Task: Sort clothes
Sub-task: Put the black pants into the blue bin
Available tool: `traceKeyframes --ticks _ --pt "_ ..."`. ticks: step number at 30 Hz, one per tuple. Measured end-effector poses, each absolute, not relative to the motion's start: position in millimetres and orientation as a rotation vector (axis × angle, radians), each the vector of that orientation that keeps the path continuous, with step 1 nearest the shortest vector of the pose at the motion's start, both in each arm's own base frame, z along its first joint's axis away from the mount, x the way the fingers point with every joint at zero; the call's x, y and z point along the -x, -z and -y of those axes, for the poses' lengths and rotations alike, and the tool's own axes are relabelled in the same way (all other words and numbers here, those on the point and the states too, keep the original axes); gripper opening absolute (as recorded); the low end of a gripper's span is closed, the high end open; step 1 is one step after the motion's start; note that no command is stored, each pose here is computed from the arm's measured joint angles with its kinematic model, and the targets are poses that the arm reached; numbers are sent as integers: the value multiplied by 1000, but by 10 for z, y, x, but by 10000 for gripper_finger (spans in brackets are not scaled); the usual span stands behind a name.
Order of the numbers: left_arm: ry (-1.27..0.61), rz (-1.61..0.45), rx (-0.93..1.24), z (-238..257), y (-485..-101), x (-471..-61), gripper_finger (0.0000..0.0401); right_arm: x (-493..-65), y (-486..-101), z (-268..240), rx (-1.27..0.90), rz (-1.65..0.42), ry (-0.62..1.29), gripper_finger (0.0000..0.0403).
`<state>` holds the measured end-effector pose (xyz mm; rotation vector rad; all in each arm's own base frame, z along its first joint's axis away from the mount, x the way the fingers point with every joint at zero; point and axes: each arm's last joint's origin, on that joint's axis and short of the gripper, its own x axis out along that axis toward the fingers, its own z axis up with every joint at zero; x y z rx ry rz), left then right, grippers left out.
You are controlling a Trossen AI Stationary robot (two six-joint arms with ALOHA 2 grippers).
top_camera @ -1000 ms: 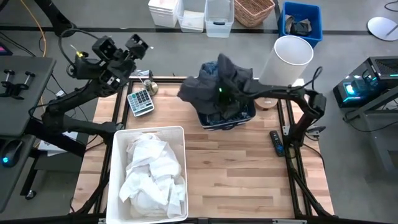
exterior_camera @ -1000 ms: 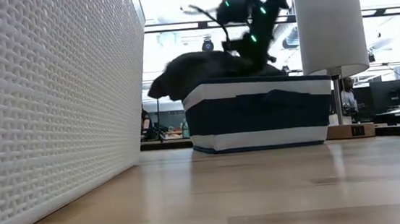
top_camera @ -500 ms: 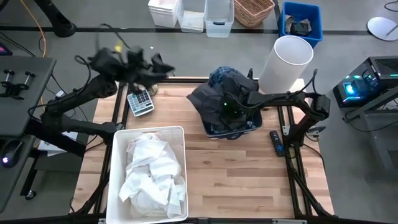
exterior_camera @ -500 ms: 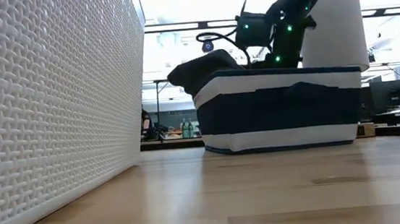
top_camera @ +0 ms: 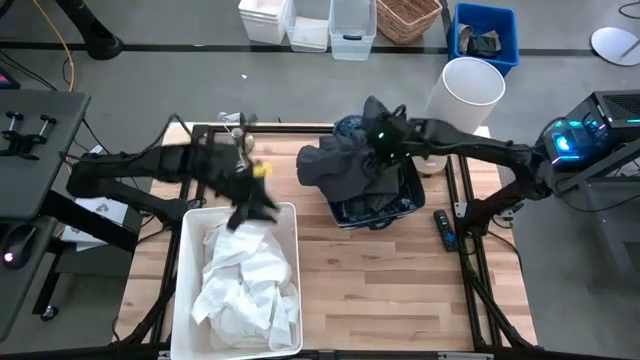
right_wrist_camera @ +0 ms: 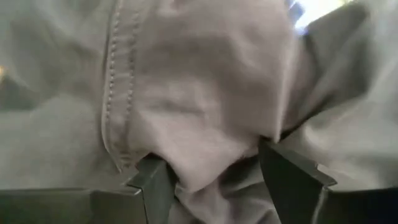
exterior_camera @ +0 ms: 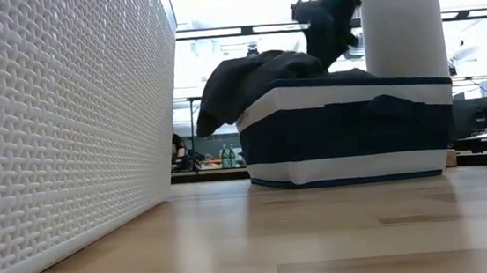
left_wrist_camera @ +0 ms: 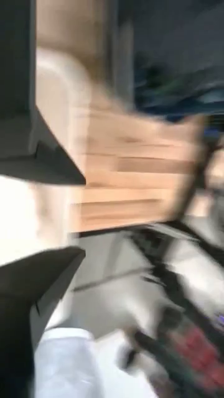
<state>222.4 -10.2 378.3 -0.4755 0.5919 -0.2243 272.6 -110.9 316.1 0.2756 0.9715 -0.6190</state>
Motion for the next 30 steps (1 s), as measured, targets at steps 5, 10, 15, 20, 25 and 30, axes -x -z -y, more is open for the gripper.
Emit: traceKeyframes --ticks 5,10,15,20,25,30 --pt "167 -787 445 559 -3627 -2100 28 -2568 -3389 1214 -277 -880 696 219" --pt "-125 -1008 383 758 -3354 -2003 3 -2504 -3404 1277 -288 -882 722 219" --pt "-356 -1129 319 769 -3073 -2181 1 -2497 -3407 1285 -286 -881 723 219" --pt "-538 -1240 172 499 -2825 -2404 0 -2481 -3382 1244 -342 -922 626 219" --pt "-543 -1191 60 113 -2753 -2666 0 -2501 -3145 1116 -380 -1019 518 219" --pt "-513 -1059 -22 -266 -2755 -2911 0 -2561 -2712 908 -393 -1067 458 219"
